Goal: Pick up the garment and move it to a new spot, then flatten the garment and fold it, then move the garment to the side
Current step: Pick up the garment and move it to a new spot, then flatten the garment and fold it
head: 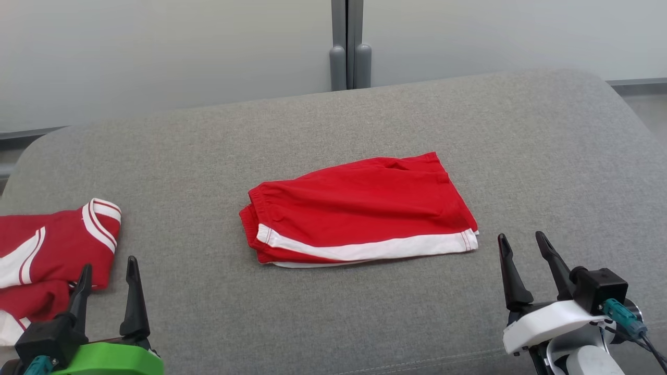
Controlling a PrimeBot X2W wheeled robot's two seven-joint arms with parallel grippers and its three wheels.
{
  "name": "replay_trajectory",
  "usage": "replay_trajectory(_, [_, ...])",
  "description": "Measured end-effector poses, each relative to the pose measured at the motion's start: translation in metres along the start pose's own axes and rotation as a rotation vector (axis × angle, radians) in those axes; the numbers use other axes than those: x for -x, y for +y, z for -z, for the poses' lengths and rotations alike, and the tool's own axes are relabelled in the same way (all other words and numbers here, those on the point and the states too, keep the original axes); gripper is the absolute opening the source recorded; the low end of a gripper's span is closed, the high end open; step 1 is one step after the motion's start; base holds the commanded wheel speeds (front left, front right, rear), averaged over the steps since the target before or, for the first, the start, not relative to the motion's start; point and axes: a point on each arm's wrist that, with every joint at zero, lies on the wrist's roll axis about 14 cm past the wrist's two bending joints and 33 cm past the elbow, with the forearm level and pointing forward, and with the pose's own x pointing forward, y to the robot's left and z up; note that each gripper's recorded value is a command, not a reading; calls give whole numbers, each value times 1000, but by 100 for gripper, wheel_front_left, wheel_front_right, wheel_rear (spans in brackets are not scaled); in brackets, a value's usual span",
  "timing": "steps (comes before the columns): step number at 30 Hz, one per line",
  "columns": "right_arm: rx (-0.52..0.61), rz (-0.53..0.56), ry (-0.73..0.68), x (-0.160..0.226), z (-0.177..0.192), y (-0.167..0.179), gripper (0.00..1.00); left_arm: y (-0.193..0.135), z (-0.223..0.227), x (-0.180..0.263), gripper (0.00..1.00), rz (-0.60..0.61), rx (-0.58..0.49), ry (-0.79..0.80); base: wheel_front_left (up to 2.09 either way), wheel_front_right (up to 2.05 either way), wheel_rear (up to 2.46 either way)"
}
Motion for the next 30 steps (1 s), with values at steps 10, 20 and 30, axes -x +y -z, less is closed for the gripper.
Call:
replay_trajectory(10, [1,-10,3,2,-2,4,100,4,-3,6,100,-25,2,-10,0,0,0])
replay_trajectory(20, [3,-18,6,0,-2,6,100,7,0,7,100,-41,-1,0,0,0,0])
replay_trajectory(30, [3,-30,28,-5,4,9,100,-6,2,-1,100,-10,4,12,0,0,0])
